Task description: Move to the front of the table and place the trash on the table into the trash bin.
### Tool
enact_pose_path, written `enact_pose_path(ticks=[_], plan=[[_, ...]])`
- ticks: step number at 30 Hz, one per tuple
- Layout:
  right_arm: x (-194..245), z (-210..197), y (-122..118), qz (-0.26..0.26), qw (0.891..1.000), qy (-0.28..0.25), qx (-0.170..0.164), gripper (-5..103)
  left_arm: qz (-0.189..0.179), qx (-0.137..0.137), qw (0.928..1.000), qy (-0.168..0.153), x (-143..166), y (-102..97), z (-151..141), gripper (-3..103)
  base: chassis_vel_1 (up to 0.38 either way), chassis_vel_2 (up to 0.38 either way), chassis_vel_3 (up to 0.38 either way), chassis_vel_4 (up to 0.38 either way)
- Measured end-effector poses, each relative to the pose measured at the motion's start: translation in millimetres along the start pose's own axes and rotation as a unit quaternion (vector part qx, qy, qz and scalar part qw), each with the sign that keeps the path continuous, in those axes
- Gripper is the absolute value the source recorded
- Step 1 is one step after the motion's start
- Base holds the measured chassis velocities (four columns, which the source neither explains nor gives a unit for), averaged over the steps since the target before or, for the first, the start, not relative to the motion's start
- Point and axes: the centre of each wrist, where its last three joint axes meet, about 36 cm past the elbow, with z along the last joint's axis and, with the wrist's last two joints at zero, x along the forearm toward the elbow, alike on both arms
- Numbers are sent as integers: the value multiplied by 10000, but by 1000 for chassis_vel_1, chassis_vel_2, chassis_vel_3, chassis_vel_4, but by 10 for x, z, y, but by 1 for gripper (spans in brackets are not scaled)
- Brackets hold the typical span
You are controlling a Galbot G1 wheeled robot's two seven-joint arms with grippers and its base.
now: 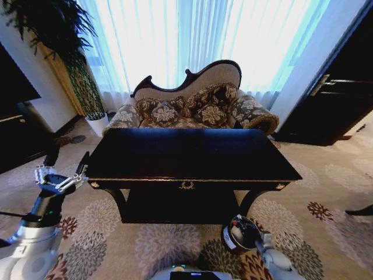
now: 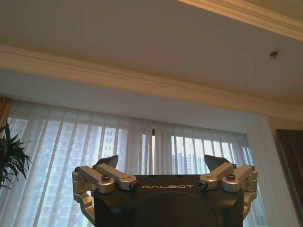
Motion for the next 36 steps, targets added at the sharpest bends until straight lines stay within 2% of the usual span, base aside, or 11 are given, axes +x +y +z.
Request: enact_pose_path(ticks=[15,18,20,22,24,26,27,29,32,34,36], plan=[[-322,34,95,762,9948,638,232,1,-56,-6,10000,-8,24,40,40,100,0,0,0,0],[-351,58,43,860,9923,826,342,17,-50,-24,10000,-5,32,37,29,100,0,0,0,0],[-355,57,29,874,9919,843,360,17,-48,-27,10000,-6,32,36,26,100,0,0,0,0],[-368,16,-30,924,9913,845,417,33,-35,-32,10000,-4,32,26,15,100,0,0,0,0],[-367,4,-49,934,9911,842,433,33,-33,-34,10000,-5,32,23,14,100,0,0,0,0],[-358,-12,-83,936,9909,845,471,38,-28,-30,10000,-10,29,14,13,100,0,0,0,0],[-341,-22,-102,896,9912,838,500,50,-27,-26,10000,-13,29,4,13,100,0,0,0,0],[-330,-24,-103,850,9916,832,507,50,-25,-26,10000,-12,30,-1,12,100,0,0,0,0],[-287,-19,-94,619,9935,802,522,61,-24,-26,10000,-5,36,-11,8,100,0,0,0,0],[-183,31,-66,48,9957,665,645,66,-16,-34,10000,-10,36,-21,-7,100,0,0,0,0],[25,126,65,-667,9921,452,965,83,-32,-30,10000,-20,41,-27,-9,100,0,0,0,0]])
